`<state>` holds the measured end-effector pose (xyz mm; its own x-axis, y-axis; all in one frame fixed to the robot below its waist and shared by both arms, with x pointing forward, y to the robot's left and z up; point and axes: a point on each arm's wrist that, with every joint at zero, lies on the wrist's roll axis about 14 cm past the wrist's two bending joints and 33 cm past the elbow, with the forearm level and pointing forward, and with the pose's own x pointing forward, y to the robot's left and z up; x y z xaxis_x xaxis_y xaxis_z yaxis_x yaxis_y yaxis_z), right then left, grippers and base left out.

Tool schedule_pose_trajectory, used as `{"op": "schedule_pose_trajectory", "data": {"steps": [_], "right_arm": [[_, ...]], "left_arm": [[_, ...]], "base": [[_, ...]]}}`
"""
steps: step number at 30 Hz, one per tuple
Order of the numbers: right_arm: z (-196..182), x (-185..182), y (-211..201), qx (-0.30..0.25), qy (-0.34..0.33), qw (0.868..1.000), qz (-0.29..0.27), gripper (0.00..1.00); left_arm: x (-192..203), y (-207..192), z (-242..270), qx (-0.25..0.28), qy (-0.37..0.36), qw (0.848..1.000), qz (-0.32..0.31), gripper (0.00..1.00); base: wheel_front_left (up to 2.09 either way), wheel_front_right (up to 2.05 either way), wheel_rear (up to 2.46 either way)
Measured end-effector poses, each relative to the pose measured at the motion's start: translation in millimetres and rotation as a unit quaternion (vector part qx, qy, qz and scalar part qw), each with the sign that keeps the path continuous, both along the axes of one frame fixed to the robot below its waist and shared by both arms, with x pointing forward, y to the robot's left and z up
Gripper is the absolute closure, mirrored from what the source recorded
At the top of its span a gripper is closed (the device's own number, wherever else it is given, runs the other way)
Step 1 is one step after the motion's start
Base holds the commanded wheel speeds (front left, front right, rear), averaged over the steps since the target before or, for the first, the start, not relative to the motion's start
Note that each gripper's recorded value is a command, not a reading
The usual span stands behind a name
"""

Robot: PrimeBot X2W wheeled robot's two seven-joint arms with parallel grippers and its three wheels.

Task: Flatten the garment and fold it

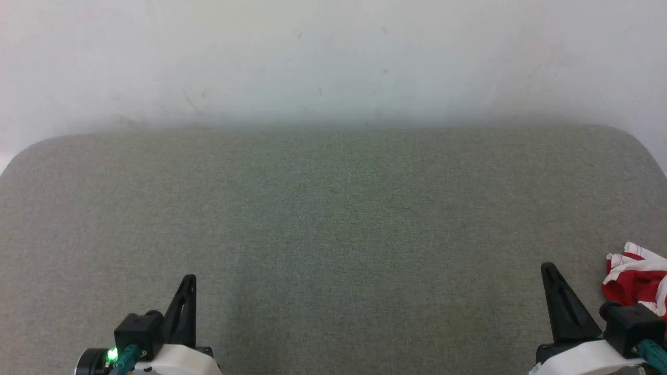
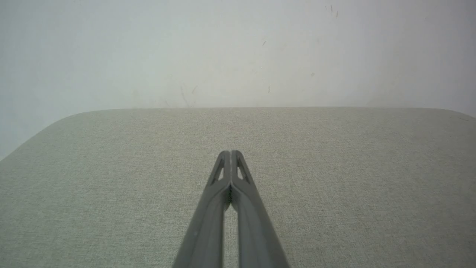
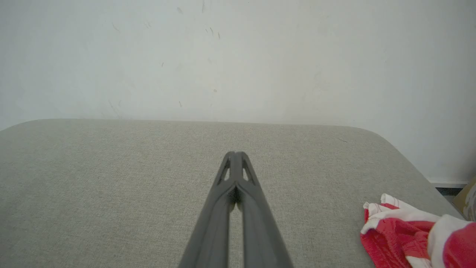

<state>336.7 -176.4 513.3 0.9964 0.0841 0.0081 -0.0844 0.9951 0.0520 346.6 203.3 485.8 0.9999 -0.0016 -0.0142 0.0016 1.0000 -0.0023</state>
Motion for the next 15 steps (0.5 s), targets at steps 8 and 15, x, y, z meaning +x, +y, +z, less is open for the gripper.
{"op": "schedule_pose_trajectory", "data": {"steps": [8, 15], "right_arm": [[1.1, 2.9, 1.4, -0.004, 0.000, 1.000, 0.002, 1.00], [1.9, 5.3, 2.8, -0.007, 0.001, 1.000, 0.004, 1.00]], "left_arm": [[1.5, -1.6, 2.0, 0.003, 0.001, 1.000, 0.001, 1.00], [2.9, -3.6, 4.1, 0.005, 0.001, 1.000, -0.001, 1.00]], "base": [[0.00, 0.00, 0.00], [0.00, 0.00, 0.00]]}}
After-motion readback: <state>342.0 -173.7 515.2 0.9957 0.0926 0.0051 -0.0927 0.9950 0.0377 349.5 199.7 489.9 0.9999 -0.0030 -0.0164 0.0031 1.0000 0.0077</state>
